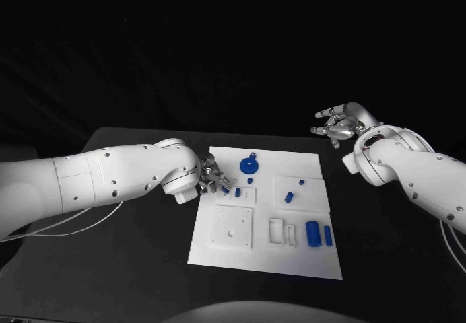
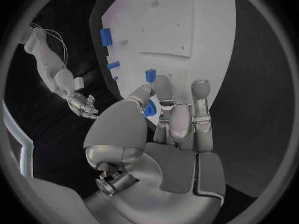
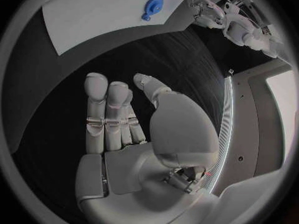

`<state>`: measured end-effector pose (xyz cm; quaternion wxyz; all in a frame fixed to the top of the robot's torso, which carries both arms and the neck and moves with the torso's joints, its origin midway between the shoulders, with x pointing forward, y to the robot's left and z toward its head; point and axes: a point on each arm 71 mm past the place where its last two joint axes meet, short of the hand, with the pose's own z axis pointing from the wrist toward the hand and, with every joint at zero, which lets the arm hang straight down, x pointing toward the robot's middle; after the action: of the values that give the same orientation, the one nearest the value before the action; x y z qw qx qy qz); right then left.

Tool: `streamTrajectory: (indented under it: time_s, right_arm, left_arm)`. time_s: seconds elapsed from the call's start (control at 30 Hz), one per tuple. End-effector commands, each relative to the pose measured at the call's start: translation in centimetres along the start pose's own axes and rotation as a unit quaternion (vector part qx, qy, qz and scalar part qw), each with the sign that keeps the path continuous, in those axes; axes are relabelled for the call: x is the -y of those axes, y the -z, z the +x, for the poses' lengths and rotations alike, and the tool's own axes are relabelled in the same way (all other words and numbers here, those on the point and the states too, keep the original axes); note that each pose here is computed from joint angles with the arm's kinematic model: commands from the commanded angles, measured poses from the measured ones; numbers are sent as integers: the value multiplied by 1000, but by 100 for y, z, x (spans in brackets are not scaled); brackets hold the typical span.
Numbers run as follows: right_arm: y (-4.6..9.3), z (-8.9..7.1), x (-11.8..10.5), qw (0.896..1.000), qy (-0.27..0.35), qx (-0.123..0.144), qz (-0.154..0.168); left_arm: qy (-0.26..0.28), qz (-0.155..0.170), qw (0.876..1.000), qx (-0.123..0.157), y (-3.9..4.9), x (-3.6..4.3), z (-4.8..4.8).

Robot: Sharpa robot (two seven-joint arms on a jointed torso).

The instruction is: Assemble the parts on the task board

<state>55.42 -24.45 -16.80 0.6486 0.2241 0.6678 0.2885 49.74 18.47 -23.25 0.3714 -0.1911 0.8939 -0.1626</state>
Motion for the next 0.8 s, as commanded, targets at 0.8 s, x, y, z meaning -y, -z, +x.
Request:
streamTrajectory:
  time_s: [0.8]
  right_arm:
    - [9,15,5,1000,1,-7,-3]
  left_arm:
    - [-16,-10,1000,0,-20,-33,28]
